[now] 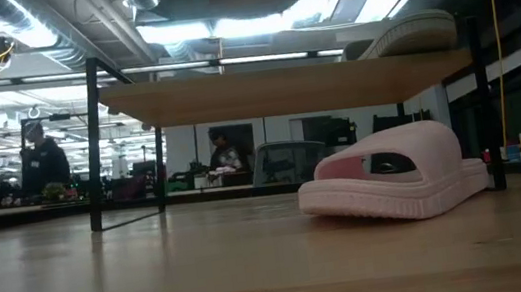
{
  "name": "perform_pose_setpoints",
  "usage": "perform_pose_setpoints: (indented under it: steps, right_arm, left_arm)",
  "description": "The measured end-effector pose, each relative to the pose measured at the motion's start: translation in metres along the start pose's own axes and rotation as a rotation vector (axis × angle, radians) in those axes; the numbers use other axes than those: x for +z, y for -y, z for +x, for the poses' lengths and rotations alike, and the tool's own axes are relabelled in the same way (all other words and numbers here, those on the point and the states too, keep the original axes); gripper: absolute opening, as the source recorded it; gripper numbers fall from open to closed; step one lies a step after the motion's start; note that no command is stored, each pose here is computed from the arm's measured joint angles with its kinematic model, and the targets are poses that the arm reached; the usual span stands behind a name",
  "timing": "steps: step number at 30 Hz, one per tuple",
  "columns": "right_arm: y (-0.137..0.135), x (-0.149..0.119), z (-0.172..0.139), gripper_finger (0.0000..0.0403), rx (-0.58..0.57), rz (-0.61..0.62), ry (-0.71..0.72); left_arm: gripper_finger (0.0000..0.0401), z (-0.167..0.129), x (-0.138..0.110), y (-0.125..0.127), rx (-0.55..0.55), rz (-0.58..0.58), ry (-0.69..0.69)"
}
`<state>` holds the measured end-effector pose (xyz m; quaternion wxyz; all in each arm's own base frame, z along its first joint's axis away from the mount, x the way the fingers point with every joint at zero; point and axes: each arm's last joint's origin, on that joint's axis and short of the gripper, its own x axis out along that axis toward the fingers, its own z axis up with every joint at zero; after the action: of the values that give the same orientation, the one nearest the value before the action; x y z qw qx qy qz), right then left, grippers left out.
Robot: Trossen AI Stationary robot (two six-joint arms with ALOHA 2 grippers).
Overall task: Pick and place slides into the shelf
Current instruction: Put the gray slide on the shelf
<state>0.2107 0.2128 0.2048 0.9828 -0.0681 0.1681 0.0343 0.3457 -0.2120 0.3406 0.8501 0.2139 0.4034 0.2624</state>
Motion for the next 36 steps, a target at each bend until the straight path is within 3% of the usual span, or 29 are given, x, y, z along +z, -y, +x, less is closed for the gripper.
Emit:
perform_pose_setpoints:
  steps: [7,14,19,25,30,36]
  right_arm:
    - [0.000,0.000,0.000,0.0179,-0.002,0.016,0.000]
    - [-0.001,0.000,-0.006,0.0179,-0.136,-0.050,0.032]
    - [0.005,0.005,-0.018,0.0179,-0.068,-0.061,-0.003]
    - [0.015,0.007,-0.028,0.0179,-0.070,-0.062,-0.043]
    - [0.019,-0.015,-0.026,0.0179,-0.063,-0.057,-0.011]
    - [0.041,-0.048,-0.040,0.0179,-0.014,-0.013,0.164]
  left_arm:
    - [0.0002,0.004,0.012,-0.018,0.053,0.018,0.036]
    - [0.0002,0.026,0.020,-0.036,0.098,0.055,-0.004]
    - [0.0002,0.049,0.025,-0.054,0.132,0.078,-0.058]
    - [0.0002,0.075,0.029,-0.075,0.164,0.089,-0.119]
    - [0.0002,0.090,0.030,-0.089,0.188,0.115,-0.156]
    - [0.0002,0.107,0.030,-0.106,0.219,0.122,-0.198]
